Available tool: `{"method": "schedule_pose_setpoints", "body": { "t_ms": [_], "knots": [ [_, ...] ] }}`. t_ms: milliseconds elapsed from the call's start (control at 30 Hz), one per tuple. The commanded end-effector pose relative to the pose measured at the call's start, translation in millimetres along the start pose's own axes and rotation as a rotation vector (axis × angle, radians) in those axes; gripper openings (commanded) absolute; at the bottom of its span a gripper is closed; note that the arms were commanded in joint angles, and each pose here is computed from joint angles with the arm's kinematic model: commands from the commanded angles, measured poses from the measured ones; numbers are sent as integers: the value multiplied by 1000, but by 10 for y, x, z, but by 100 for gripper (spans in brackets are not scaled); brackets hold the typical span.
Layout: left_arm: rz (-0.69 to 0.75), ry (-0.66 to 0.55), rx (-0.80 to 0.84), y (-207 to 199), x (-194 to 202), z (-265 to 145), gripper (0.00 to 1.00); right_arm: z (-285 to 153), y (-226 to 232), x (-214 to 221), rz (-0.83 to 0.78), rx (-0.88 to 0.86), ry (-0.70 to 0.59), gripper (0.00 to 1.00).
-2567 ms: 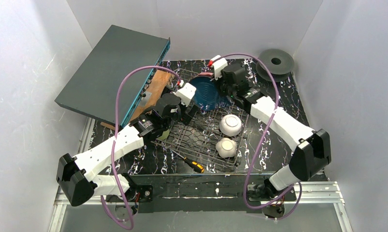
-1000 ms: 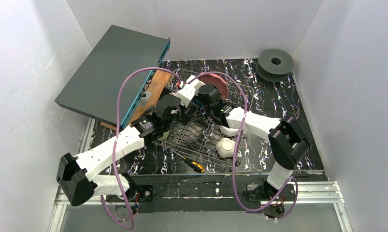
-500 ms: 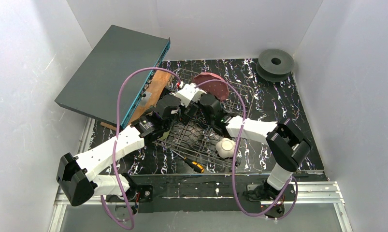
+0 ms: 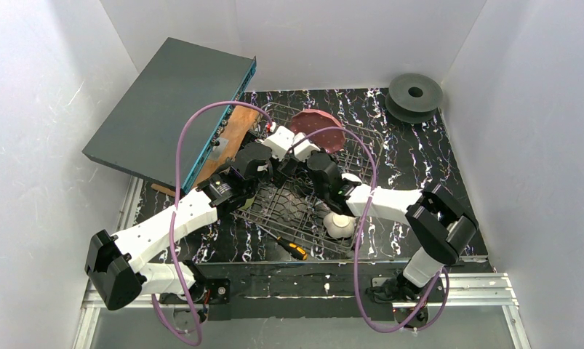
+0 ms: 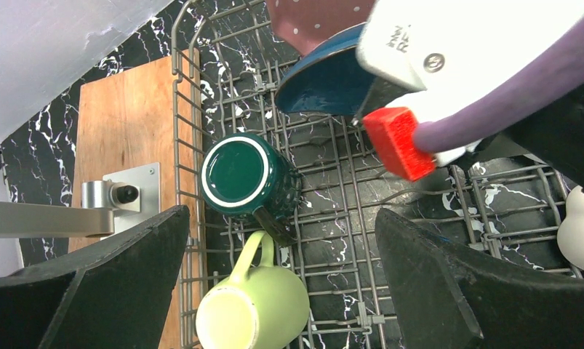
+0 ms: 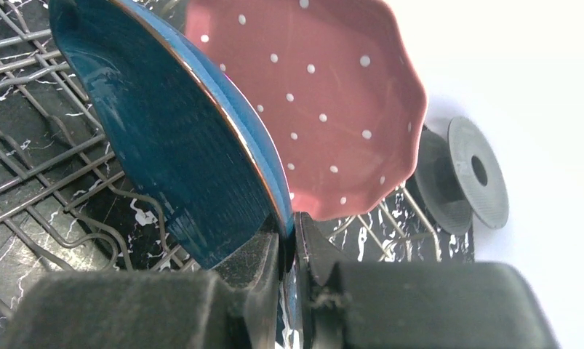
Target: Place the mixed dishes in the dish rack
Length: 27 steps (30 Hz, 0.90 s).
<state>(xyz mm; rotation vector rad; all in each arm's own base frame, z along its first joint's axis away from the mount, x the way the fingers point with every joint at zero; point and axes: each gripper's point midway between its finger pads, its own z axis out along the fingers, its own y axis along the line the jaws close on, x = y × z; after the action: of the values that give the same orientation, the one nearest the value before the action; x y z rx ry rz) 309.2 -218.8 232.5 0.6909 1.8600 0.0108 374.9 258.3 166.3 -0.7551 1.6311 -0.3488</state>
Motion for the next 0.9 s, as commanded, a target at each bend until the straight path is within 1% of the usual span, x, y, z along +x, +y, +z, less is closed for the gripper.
{"method": "schedule_pose_setpoints", "body": {
  "t_ms": [0, 200, 333, 567, 800, 867],
  "knots": [
    [-6, -19, -32, 58, -38, -28, 99, -83, -101, 14, 143, 62, 2, 20],
    [-2, -15, -34, 55, -24, -17, 99, -63, -23, 56, 163, 51, 14, 35],
    [-1, -12, -34, 54, -22, -12, 99, -79, -14, 67, 168, 42, 15, 41],
    [-2, -12, -30, 46, -23, -9, 99, -153, -18, 93, 194, 23, 25, 55],
    [0, -12, -32, 51, -24, -11, 99, -214, -26, 71, 216, 0, 23, 73],
    [0, -11, -31, 47, -22, -10, 99, -231, -20, 72, 220, -9, 22, 76]
  ]
}}
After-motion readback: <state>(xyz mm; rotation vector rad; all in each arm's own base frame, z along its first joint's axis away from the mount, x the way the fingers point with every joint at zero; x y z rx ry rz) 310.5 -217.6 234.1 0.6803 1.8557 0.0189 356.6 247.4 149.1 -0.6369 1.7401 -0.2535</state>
